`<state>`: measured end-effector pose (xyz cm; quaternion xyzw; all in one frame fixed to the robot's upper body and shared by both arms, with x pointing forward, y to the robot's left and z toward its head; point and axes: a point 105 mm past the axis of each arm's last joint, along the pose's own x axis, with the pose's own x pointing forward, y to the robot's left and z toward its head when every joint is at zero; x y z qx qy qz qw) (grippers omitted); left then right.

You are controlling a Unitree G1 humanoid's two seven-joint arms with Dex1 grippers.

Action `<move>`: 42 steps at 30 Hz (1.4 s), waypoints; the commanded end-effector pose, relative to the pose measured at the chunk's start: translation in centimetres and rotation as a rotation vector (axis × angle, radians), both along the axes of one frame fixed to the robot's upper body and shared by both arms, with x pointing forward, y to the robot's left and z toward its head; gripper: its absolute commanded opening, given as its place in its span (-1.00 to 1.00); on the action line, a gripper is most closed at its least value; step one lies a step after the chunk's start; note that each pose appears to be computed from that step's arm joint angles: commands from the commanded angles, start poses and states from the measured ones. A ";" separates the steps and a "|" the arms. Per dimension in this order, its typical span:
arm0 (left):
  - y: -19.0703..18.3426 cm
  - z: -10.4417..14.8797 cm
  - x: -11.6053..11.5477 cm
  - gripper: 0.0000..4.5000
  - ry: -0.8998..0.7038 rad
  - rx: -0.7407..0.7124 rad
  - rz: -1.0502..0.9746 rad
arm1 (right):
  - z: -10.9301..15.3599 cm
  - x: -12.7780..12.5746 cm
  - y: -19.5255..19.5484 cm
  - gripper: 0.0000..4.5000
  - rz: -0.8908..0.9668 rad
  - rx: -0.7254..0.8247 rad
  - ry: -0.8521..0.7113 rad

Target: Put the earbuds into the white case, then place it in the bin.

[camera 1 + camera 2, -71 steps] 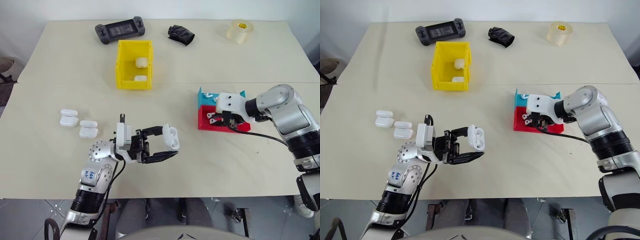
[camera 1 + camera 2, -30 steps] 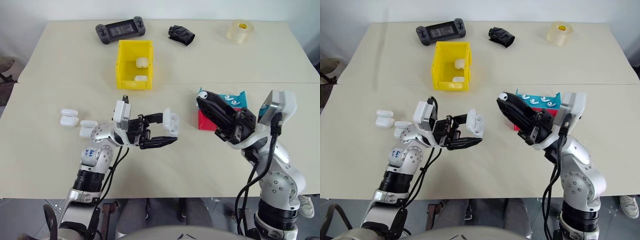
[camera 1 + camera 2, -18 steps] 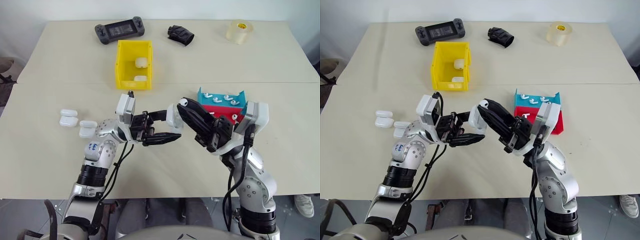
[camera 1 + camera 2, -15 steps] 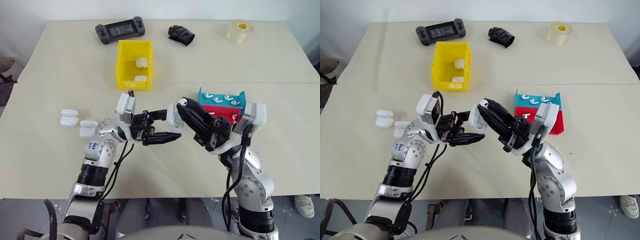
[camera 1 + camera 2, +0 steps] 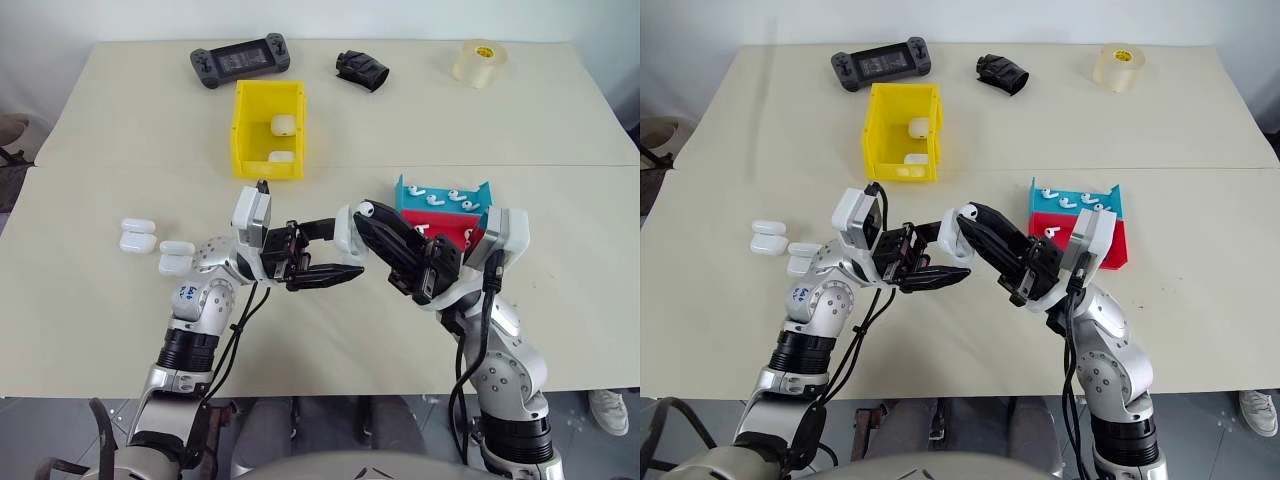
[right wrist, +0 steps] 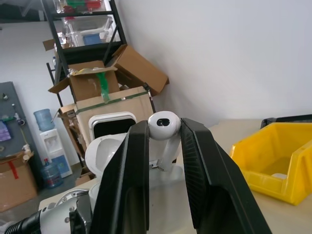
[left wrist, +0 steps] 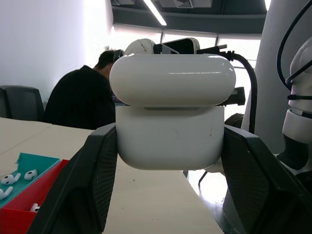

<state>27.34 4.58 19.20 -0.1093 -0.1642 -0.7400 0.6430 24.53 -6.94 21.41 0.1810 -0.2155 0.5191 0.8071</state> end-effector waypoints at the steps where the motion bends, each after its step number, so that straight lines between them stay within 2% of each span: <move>1: 0.0 2.2 -0.3 0.30 -0.086 -0.074 0.002 | -1.5 -0.1 0.3 -0.75 0.038 -0.058 0.058; 5: 0.0 2.5 -0.2 0.30 -0.098 -0.089 0.011 | -2.0 0.2 -0.4 -0.75 0.036 -0.103 0.085; 27: 0.8 2.5 0.2 0.30 -0.102 -0.109 0.063 | -0.8 -0.2 -2.8 -0.75 0.013 -0.166 0.029; 37: 0.5 1.9 -0.7 0.30 -0.109 -0.069 0.023 | 0.2 0.0 -2.2 -0.75 0.052 -0.178 -0.011; 42: 0.5 1.3 -0.9 0.30 -0.132 -0.037 0.012 | 0.2 0.2 -1.9 -0.75 0.091 -0.231 -0.012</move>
